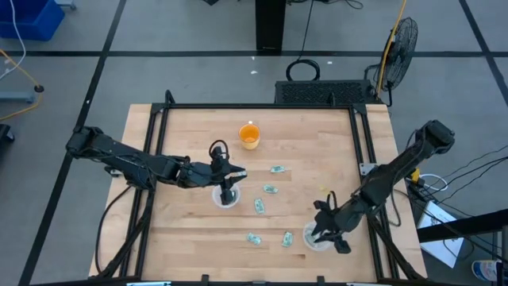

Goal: Pick and place Stevia / Truvia into bins
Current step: Put the white stevia packet into the top transparent container

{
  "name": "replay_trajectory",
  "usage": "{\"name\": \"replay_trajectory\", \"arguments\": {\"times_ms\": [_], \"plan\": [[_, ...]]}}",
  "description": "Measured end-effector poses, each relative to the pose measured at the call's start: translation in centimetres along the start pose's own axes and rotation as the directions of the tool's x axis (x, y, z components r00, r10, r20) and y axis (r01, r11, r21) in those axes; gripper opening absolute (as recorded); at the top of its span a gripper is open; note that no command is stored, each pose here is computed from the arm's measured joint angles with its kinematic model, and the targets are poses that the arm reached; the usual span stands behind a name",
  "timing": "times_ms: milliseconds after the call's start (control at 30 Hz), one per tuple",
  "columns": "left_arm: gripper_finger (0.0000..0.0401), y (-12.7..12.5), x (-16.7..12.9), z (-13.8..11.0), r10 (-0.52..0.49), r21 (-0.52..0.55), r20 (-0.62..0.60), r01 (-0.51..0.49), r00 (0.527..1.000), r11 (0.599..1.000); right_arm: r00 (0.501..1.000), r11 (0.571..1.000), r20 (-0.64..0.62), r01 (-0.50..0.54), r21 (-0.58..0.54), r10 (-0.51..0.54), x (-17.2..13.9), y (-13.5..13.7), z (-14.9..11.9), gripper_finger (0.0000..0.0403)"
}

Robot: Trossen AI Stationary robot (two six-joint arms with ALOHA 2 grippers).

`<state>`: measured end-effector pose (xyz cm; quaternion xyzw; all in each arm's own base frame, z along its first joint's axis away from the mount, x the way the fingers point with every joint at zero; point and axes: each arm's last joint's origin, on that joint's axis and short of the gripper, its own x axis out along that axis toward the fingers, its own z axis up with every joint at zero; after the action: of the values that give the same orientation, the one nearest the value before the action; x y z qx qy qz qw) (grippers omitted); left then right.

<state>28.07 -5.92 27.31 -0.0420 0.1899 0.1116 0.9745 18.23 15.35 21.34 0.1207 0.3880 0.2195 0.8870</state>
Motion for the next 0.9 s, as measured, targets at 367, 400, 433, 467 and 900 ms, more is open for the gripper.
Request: {"name": "replay_trajectory", "arguments": {"times_ms": [367, 400, 433, 467, 900], "plan": [[0.0106, -0.8, 1.4, -1.3, -0.059, -0.006, -0.071, 0.058, 0.996, 0.998, 0.966, 0.961, 0.224, 0.178, -0.21, -0.13, -3.2, -0.6, 1.6, 0.0101], [0.0106, -0.9, 1.8, -1.7, -0.05, -0.009, -0.083, 0.049, 0.995, 0.999, 0.954, 0.946, 0.249, 0.228, -0.232, -0.169, -3.3, -0.8, 1.8, 0.01], [0.0106, -1.0, 2.2, -2.0, -0.037, -0.012, -0.096, 0.036, 0.995, 0.999, 0.94, 0.929, 0.272, 0.277, -0.247, -0.207, -3.5, -1.1, 2.0, 0.01], [0.0106, -1.0, 2.6, -2.4, -0.024, -0.02, -0.106, 0.022, 0.994, 1.0, 0.925, 0.911, 0.292, 0.322, -0.259, -0.244, -3.6, -1.4, 2.1, 0.01], [0.0106, -0.3, 4.6, -4.0, 0.192, -0.043, -0.124, -0.198, 0.974, 0.979, 0.83, 0.858, 0.297, 0.51, -0.058, -0.472, -3.7, -5.9, 3.7, 0.01]]}}
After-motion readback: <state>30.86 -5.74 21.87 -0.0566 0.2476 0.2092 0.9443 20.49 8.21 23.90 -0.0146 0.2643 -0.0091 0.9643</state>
